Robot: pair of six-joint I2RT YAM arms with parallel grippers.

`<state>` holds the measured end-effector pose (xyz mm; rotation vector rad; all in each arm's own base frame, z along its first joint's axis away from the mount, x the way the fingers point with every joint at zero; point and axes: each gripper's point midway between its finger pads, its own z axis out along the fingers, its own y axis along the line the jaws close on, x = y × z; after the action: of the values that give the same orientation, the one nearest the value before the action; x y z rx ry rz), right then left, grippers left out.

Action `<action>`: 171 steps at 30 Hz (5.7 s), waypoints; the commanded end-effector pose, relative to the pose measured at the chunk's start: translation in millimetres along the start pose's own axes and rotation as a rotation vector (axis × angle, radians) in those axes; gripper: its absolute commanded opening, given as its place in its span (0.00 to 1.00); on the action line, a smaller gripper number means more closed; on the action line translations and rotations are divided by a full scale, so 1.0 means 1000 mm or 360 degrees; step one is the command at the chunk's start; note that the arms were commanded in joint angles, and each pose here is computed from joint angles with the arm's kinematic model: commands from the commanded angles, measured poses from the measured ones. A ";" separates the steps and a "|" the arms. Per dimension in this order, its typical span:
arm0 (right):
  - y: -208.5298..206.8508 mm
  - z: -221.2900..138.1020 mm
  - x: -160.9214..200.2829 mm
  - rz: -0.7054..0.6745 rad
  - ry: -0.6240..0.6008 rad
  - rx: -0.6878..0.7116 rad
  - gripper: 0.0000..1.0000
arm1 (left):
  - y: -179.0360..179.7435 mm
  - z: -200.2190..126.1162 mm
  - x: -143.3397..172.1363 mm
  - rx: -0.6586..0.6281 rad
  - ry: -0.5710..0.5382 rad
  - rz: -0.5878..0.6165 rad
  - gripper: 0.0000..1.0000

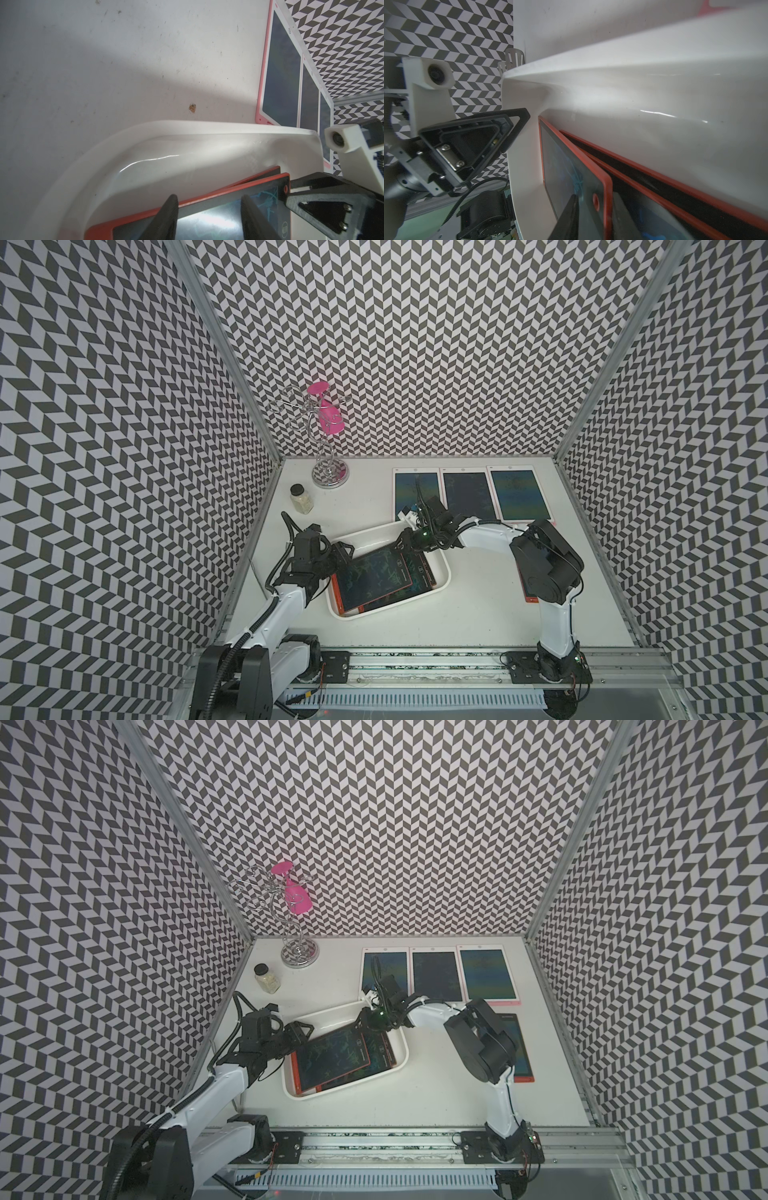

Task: Take out the writing tablet from the storage box
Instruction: Pick up the writing tablet from the storage box, then place the writing tablet at the center of the board.

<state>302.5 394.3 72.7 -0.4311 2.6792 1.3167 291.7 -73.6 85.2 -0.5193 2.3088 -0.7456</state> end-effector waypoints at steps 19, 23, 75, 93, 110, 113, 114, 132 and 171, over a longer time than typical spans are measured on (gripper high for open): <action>0.028 -0.016 -0.006 -0.0107 -0.0056 -0.0137 0.09 | -0.013 -0.009 -0.007 0.0066 -0.0028 0.0000 0.50; 0.033 -0.022 -0.008 -0.0085 -0.0058 -0.0226 0.05 | -0.021 -0.014 -0.013 0.0106 -0.0059 0.0006 0.50; 0.052 -0.148 -0.042 -0.0099 -0.0311 -0.0542 0.00 | -0.053 -0.027 -0.027 0.0438 -0.0076 -0.0012 0.56; 0.063 -0.168 -0.049 -0.0099 -0.0348 -0.0626 0.00 | -0.059 -0.036 -0.014 0.0632 -0.0091 -0.0020 0.60; 0.076 -0.174 -0.057 -0.0105 -0.0355 -0.0711 0.00 | -0.066 -0.035 -0.011 0.0756 -0.0063 -0.0027 0.61; 0.076 -0.173 -0.060 -0.0090 -0.0359 -0.0715 0.00 | -0.071 -0.036 -0.012 0.0773 -0.0064 -0.0001 0.61; 0.077 -0.173 -0.061 -0.0091 -0.0362 -0.0716 0.00 | -0.072 -0.037 -0.013 0.0777 -0.0067 0.0007 0.61; 0.062 -0.151 -0.071 0.0013 -0.0297 -0.0822 0.00 | -0.102 -0.047 -0.008 0.1013 -0.0016 0.0038 0.54; -0.045 -0.150 -0.094 0.0212 -0.0443 -0.0477 0.49 | -0.135 -0.061 -0.031 0.1205 0.0037 -0.0028 0.00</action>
<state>400.3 273.2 160.2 -0.0797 2.3266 1.7405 289.9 -135.5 192.2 -0.2418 1.9169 -1.5052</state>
